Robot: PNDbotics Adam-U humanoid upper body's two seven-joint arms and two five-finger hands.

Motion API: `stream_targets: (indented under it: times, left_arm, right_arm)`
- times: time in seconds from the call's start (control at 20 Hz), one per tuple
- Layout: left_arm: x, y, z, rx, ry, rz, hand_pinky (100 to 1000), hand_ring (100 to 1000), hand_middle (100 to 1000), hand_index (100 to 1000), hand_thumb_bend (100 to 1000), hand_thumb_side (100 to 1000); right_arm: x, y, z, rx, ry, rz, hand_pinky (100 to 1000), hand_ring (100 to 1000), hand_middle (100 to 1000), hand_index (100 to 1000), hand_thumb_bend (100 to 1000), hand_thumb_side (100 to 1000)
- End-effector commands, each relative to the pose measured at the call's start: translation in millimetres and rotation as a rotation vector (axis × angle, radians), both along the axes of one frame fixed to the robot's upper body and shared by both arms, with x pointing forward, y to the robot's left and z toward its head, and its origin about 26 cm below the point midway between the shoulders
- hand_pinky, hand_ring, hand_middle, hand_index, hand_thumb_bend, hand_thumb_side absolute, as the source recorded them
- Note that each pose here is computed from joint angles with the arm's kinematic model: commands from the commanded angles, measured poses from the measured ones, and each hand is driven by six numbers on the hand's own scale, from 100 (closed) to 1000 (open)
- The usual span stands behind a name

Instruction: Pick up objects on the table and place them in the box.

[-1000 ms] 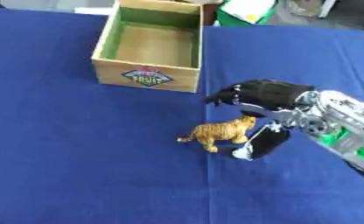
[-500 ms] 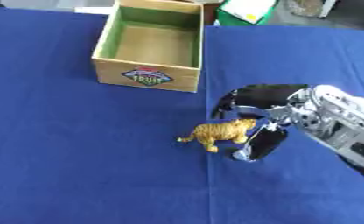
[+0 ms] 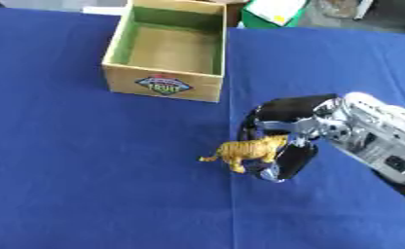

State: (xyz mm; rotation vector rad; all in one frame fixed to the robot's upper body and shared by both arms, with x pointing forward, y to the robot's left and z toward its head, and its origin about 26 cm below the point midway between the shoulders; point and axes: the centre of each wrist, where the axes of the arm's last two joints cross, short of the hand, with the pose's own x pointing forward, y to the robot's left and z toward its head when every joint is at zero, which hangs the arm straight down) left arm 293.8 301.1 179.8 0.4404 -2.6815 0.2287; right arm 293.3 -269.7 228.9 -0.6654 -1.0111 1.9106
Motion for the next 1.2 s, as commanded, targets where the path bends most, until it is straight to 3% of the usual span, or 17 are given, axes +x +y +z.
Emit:
stream_targets:
  times: [0.05, 0.2, 0.4, 0.45, 0.65, 1.2]
  left_arm:
    - [-2.4, -0.9, 7.2, 0.02, -0.025, -0.004, 443, 468, 491, 670, 100, 569]
    - [-2.4, -1.3, 6.9, 0.023, -0.023, -0.007, 443, 468, 491, 670, 100, 564]
    - [-2.5, -1.0, 6.8, 0.024, -0.022, -0.006, 443, 468, 490, 669, 100, 560]
    - [-2.5, -0.9, 6.7, 0.025, -0.022, -0.006, 443, 468, 490, 666, 100, 563]
    - [-2.5, -0.9, 6.9, 0.03, -0.022, -0.008, 443, 468, 489, 664, 100, 560]
    - [-2.4, -0.8, 6.9, 0.042, -0.017, -0.007, 443, 466, 487, 664, 100, 549]
  right_arm:
    - [-1.7, 3.7, 6.8, -0.024, -0.017, 0.007, 863, 838, 657, 824, 271, 317]
    - [-1.2, 7.8, 6.5, -0.024, -0.027, 0.01, 849, 817, 599, 772, 289, 319]
    - [-0.8, 10.3, 6.3, 0.001, -0.088, -0.004, 819, 788, 546, 716, 217, 347]
    - [-0.6, 10.4, 7.2, 0.014, -0.11, -0.008, 780, 745, 491, 656, 100, 383]
    - [-0.8, 9.9, 6.7, 0.057, -0.172, -0.015, 742, 701, 465, 599, 100, 398]
    - [-1.0, 10.7, 5.7, 0.129, -0.245, -0.027, 661, 594, 416, 489, 100, 468]
